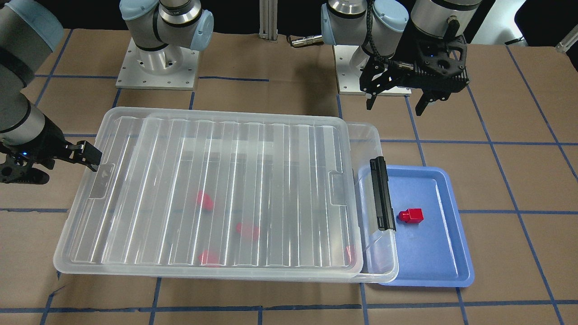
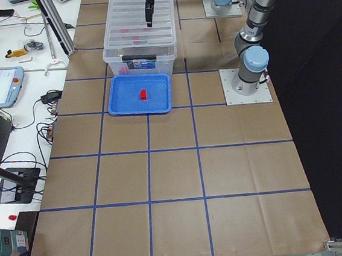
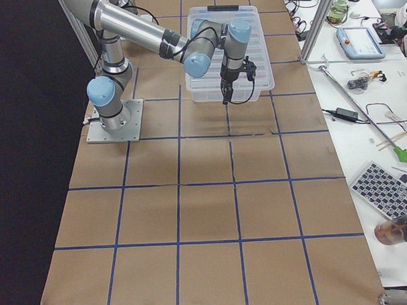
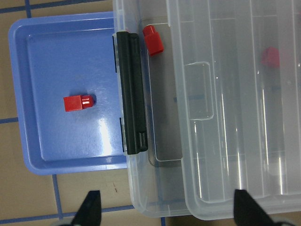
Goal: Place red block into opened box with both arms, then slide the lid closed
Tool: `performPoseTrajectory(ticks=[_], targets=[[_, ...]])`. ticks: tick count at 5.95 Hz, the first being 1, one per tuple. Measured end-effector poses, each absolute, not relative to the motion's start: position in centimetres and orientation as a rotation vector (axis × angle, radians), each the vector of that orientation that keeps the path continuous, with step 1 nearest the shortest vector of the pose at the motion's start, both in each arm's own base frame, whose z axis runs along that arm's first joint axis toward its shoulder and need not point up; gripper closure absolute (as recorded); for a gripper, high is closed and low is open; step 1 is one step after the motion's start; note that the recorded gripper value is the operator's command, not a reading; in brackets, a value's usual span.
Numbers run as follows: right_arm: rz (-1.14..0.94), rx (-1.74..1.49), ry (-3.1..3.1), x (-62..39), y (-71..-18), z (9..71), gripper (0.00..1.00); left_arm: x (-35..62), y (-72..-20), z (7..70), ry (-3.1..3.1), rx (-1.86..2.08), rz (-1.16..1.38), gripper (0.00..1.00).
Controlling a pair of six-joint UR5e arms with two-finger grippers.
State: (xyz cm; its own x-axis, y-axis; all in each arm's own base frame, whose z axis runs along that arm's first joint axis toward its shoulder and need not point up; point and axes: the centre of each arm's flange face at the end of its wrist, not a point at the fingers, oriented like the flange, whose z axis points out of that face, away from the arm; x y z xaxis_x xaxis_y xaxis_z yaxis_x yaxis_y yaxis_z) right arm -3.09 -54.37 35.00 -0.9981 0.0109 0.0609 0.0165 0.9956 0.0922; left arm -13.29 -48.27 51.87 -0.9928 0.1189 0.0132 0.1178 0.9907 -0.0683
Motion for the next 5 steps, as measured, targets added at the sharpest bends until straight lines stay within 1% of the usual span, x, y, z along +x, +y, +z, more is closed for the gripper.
performPoseTrajectory(ticks=[2,5], targets=[[-0.143,0.018,-3.061,-4.7,-54.3,35.1,0.0,-11.2,-48.8,52.0,-3.111,-0.33,0.104,0.01],[-0.152,0.059,-3.039,-6.1,-54.2,35.1,0.0,-7.7,-48.9,51.8,-2.988,-0.972,0.092,0.02]])
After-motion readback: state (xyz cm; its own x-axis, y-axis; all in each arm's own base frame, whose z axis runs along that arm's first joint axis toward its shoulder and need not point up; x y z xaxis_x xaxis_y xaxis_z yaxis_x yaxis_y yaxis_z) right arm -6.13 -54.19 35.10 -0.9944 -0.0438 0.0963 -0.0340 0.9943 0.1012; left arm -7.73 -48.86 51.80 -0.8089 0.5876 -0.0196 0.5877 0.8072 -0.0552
